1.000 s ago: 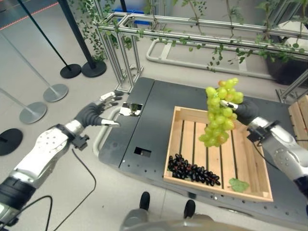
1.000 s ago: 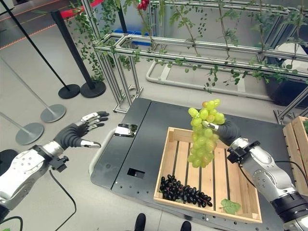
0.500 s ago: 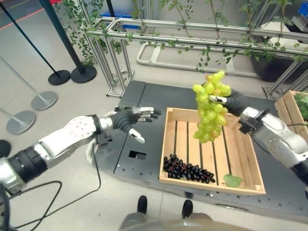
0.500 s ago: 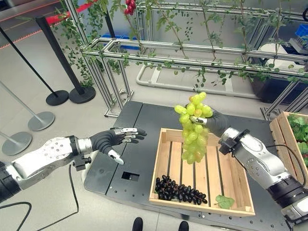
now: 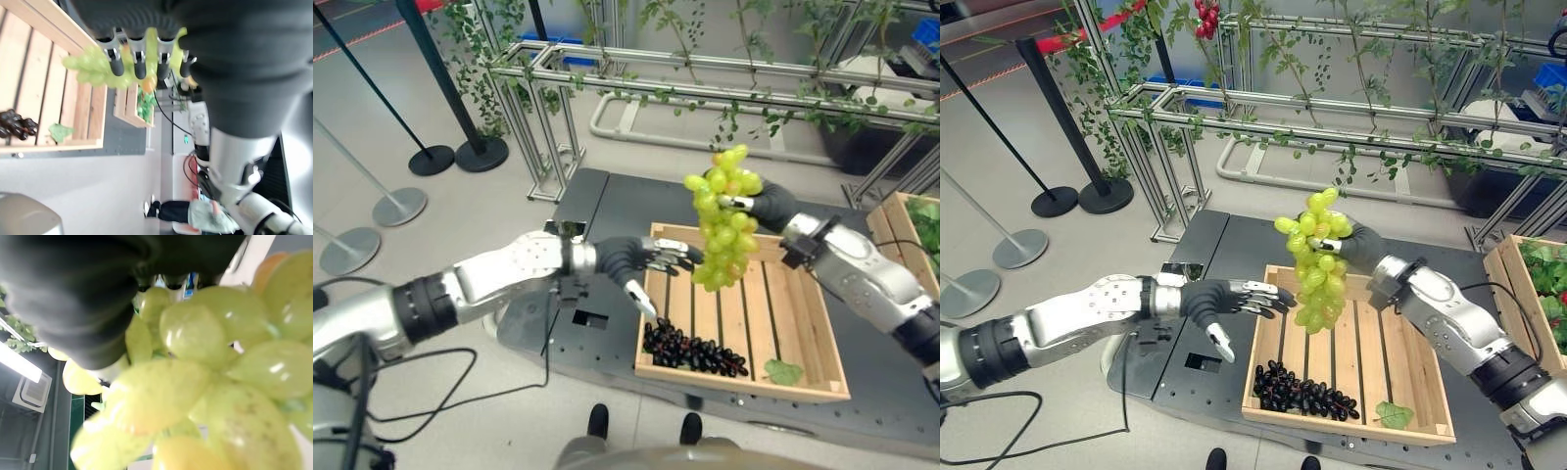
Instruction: Pick up the fruits from the basket on one side to the basket on the other side
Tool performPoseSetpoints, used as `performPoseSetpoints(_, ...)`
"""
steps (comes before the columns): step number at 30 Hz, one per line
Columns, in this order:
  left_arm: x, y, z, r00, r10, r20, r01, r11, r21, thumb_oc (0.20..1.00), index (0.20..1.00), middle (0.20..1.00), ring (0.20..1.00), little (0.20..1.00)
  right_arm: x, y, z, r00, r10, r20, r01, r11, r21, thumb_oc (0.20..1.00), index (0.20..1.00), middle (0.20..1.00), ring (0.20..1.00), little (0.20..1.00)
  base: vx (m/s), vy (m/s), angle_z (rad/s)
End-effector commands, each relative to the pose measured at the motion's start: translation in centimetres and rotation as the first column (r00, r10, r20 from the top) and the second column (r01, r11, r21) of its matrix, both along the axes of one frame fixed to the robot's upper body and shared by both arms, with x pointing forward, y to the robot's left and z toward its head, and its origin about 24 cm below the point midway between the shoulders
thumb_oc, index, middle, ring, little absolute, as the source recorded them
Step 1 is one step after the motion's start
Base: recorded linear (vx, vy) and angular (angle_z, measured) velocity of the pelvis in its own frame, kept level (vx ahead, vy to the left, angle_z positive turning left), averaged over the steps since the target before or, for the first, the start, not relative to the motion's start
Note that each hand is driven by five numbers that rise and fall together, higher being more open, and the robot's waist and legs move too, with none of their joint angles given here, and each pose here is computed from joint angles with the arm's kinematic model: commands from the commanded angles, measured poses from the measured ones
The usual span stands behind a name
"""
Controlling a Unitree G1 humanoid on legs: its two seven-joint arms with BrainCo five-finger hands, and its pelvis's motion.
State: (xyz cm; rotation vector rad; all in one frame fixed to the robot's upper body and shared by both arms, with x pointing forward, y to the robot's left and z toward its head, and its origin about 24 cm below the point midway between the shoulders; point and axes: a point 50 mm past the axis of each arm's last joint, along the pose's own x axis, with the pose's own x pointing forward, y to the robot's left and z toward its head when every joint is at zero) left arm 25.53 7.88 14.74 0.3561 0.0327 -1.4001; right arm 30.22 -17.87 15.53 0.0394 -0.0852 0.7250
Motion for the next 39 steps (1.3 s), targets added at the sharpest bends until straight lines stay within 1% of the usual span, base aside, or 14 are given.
performPoseSetpoints(1, 0.9, -0.9, 2.0, 0.996, -0.012, 0.087, 0.016, 0.998, -0.052, 1.000, 1.000, 1.000, 1.000, 1.000, -0.4, 2.8, 4.1, 0.974, 0.124, 0.192, -0.136, 0.989, 0.055, 0.200, 0.200, 0.200, 0.200, 0.200, 0.00, 0.000, 0.00)
performPoseSetpoints(7, 0.6, -1.9, 2.1, 0.990, -0.020, 0.138, 0.036, 0.992, -0.119, 1.000, 1.000, 1.000, 1.000, 1.000, -1.7, 4.3, 2.7, 0.966, 0.192, 0.175, -0.206, 0.976, 0.070, 0.200, 0.200, 0.200, 0.200, 0.200, 0.00, 0.000, 0.00)
performPoseSetpoints(15, 0.7, -1.2, 1.4, 0.987, 0.036, 0.160, -0.010, 0.987, -0.157, 1.000, 1.000, 1.000, 1.000, 1.000, -3.4, 5.2, 1.1, 0.960, 0.245, 0.137, -0.263, 0.956, 0.132, 0.200, 0.200, 0.200, 0.200, 0.200, 0.00, 0.000, 0.00)
performPoseSetpoints(17, 0.7, -1.1, 1.3, 0.987, 0.040, 0.154, -0.016, 0.987, -0.158, 1.000, 1.000, 1.000, 1.000, 1.000, -3.6, 5.2, 1.1, 0.958, 0.248, 0.140, -0.266, 0.956, 0.126, 0.200, 0.200, 0.200, 0.200, 0.200, 0.00, 0.000, 0.00)
performPoseSetpoints(22, 0.4, 0.0, 0.8, 0.988, 0.050, 0.144, -0.030, 0.990, -0.137, 1.000, 1.000, 1.000, 1.000, 1.000, -3.0, 4.5, 1.2, 0.968, 0.197, 0.153, -0.217, 0.969, 0.122, 0.200, 0.200, 0.200, 0.200, 0.200, 0.00, 0.000, 0.00)
performPoseSetpoints(23, 0.1, 0.8, 0.5, 0.991, 0.052, 0.123, -0.037, 0.992, -0.123, 1.000, 1.000, 1.000, 1.000, 1.000, -2.6, 3.9, 1.3, 0.975, 0.160, 0.155, -0.180, 0.976, 0.125, 0.200, 0.200, 0.200, 0.200, 0.200, 0.00, 0.000, 0.00)
performPoseSetpoints(26, -0.4, 2.4, 0.3, 0.991, 0.077, 0.112, -0.066, 0.993, -0.099, 1.000, 1.000, 1.000, 1.000, 1.000, -2.2, 2.7, 1.6, 0.979, 0.111, 0.169, -0.131, 0.985, 0.110, 0.200, 0.200, 0.200, 0.200, 0.200, 0.00, 0.000, 0.00)
performPoseSetpoints(29, -0.7, 4.4, 0.2, 0.986, 0.133, 0.101, -0.124, 0.988, -0.090, 1.000, 1.000, 1.000, 1.000, 1.000, -2.1, 1.3, 2.2, 0.979, 0.057, 0.194, -0.079, 0.991, 0.106, 0.200, 0.200, 0.200, 0.200, 0.200, 0.00, 0.000, 0.00)
performPoseSetpoints(32, -0.8, 6.9, 0.0, 0.967, 0.237, 0.090, -0.229, 0.969, -0.095, 1.000, 1.000, 1.000, 1.000, 1.000, -2.2, -0.3, 3.1, 0.973, -0.003, 0.232, -0.021, 0.995, 0.100, 0.200, 0.200, 0.200, 0.200, 0.200, 0.00, 0.000, 0.00)
performPoseSetpoints(34, -0.7, 8.8, 0.0, 0.939, 0.328, 0.099, -0.317, 0.942, -0.112, 1.000, 1.000, 1.000, 1.000, 1.000, -2.2, -1.5, 3.6, 0.965, -0.052, 0.255, 0.025, 0.994, 0.109, 0.200, 0.200, 0.200, 0.200, 0.200, 0.00, 0.000, 0.00)
performPoseSetpoints(37, -0.4, 11.4, 0.2, 0.876, 0.470, 0.111, -0.448, 0.877, -0.174, 1.000, 1.000, 1.000, 1.000, 1.000, -2.7, -2.7, 3.9, 0.956, -0.104, 0.275, 0.072, 0.990, 0.124, 0.200, 0.200, 0.200, 0.200, 0.200, 0.00, 0.000, 0.00)
performPoseSetpoints(39, -0.5, 12.4, 0.2, 0.847, 0.523, 0.093, -0.496, 0.842, -0.213, 1.000, 1.000, 1.000, 1.000, 1.000, -2.9, -3.3, 4.1, 0.949, -0.129, 0.287, 0.094, 0.986, 0.135, 0.200, 0.200, 0.200, 0.200, 0.200, 0.00, 0.000, 0.00)
